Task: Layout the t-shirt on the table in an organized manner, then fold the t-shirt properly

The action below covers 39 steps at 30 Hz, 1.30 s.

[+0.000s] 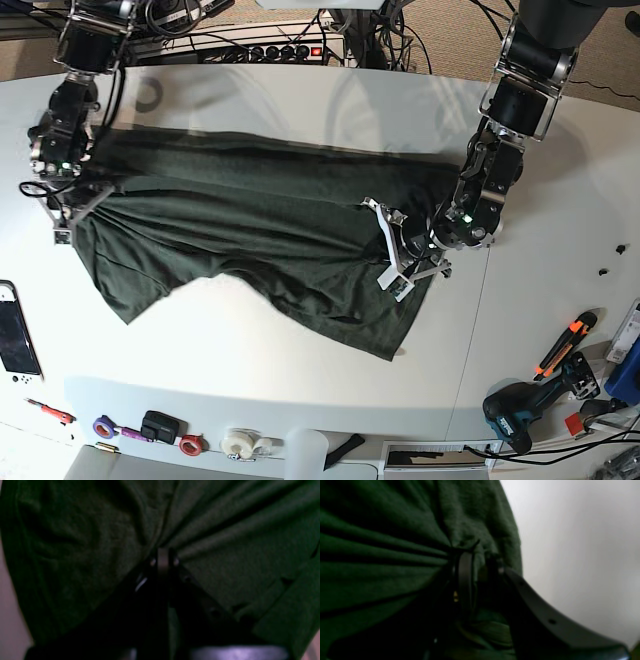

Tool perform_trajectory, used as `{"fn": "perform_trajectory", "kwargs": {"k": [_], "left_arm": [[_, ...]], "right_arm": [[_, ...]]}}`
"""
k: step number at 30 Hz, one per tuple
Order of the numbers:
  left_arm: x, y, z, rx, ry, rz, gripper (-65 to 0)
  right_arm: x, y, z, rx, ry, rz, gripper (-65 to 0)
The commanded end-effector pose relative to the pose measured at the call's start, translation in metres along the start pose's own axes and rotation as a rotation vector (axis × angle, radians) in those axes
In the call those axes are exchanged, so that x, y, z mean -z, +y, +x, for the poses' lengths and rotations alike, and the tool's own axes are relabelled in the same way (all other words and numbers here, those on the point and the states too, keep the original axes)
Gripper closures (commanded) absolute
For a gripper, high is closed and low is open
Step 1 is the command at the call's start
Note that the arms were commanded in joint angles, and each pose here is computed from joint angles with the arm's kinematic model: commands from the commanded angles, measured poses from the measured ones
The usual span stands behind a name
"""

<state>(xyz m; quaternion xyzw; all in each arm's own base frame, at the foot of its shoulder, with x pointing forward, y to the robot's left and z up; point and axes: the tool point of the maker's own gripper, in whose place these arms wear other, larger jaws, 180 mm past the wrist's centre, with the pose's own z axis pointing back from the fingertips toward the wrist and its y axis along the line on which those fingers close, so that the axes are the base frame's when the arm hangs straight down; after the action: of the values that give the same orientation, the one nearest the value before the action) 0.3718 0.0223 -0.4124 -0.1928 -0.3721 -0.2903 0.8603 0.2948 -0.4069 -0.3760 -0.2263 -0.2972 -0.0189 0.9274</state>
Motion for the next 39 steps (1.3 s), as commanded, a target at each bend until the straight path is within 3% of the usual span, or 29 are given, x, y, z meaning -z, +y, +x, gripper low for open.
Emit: {"fn": "perform_trajectory", "kwargs": {"k": [1, 9, 19, 27, 29, 32, 34, 37, 39], "left_arm": [[-0.005, 0.020, -0.036, 0.030, 0.160, 0.076, 0.0], [-0.005, 0.019, -0.036, 0.030, 0.161, 0.076, 0.0], [-0.005, 0.020, -0.036, 0.030, 0.161, 0.076, 0.0], [-0.005, 0.019, -0.036, 0.029, 0.160, 0.076, 0.0], [-0.005, 0.019, -0.036, 0.030, 0.160, 0.076, 0.0], [-0.005, 0.019, -0.036, 0.030, 0.160, 0.076, 0.0], [-0.005, 0.020, -0.036, 0.030, 0.161, 0.077, 0.0], [-0.006, 0.020, -0.037, 0.037, 0.164, 0.081, 0.0], [-0.006, 0.021, -0.037, 0.038, 0.165, 0.082, 0.0]], "right_arm": [[-0.005, -0.025, 0.015, -0.010, -0.032, -0.069, -11.8], [-0.009, -0.052, 0.029, -0.028, -0.059, -0.125, -11.8], [-0.017, -0.061, 0.078, 0.001, -0.189, -0.148, -11.8], [-0.018, -0.062, 0.087, 0.009, -0.213, -0.150, -11.8], [-0.017, -0.058, 0.085, 0.036, -0.200, -0.121, -11.8], [-0.016, -0.037, 0.085, 0.077, -0.203, -0.001, -10.5], [-0.017, -0.021, 0.087, 0.073, -0.213, 0.080, 0.0], [-0.018, 0.001, 0.084, 0.048, -0.200, 0.193, 0.0], [-0.017, 0.007, 0.077, 0.048, -0.161, 0.210, 0.0]]}}
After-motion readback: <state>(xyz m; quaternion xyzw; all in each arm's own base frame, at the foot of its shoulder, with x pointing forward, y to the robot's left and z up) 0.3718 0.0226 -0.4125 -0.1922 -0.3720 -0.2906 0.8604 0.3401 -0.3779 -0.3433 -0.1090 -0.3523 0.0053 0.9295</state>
